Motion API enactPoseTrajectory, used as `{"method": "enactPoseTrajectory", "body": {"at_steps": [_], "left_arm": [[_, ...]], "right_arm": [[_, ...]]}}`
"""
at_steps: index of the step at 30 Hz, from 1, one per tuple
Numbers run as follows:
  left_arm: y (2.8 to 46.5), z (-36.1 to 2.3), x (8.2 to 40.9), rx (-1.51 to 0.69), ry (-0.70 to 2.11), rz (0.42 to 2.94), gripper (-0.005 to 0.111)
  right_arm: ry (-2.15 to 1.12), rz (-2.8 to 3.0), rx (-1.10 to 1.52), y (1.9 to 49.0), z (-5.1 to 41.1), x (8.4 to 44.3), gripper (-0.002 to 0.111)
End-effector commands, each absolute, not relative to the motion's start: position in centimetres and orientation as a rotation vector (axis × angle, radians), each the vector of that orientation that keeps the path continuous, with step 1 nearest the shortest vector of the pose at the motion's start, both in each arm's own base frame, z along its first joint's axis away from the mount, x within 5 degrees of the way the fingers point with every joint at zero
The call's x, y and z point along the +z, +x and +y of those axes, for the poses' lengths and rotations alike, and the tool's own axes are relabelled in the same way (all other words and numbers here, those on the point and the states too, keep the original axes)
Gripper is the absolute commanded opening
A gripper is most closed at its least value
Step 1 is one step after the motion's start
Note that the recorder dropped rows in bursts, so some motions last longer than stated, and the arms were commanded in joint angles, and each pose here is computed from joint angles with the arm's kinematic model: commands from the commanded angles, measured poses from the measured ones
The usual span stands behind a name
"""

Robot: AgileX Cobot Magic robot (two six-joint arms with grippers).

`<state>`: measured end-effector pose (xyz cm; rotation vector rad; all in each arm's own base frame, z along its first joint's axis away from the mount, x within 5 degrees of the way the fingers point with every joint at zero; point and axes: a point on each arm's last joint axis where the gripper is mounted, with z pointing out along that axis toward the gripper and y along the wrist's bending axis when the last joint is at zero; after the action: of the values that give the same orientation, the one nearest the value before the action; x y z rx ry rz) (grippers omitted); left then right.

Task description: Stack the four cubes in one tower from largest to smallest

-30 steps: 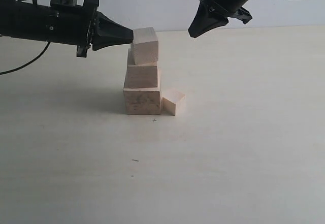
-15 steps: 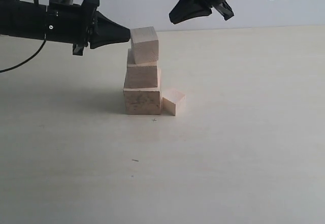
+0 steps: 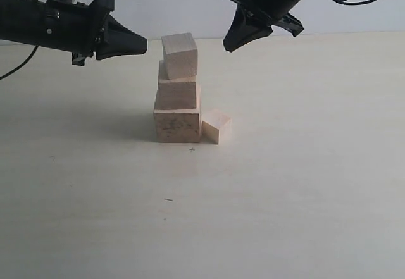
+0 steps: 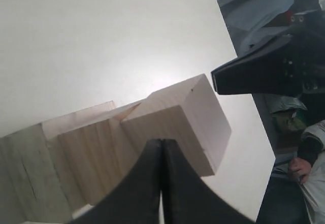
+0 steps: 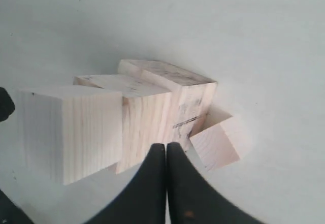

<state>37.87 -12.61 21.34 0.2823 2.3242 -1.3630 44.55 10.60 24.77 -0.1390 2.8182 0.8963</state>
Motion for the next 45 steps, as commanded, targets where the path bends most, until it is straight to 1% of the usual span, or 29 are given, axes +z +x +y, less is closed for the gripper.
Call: {"method": "enactPoseTrajectory", "body": {"at_steps": [1,6,20,42,45], "left_arm": [[37.8,-13.2,21.7,-1.358,0.295,2.312,0.0],[37.7,-13.9,21.6,-1.337,0.308,2.312,0.0],[37.8,-14.0,21.7,-1.345,0.295,2.295,0.0],[37.2,-14.0,21.5,-1.361,0.373,2.346,0.0],[36.9,-14.6,21.5,-1.367,0.393,2.348,0.0]], "right_arm": [[-0.2,2.802,0.909,44.1,12.0,25.3,0.0],[-0.29,2.802,0.916,43.6,13.8,25.2,0.0],[-0.346,2.795,0.973,42.9,16.2,25.3,0.0],[-0.34,2.801,0.964,42.9,16.2,25.3,0.0],[-0.342,2.799,0.967,42.9,16.2,25.3,0.0]]}}
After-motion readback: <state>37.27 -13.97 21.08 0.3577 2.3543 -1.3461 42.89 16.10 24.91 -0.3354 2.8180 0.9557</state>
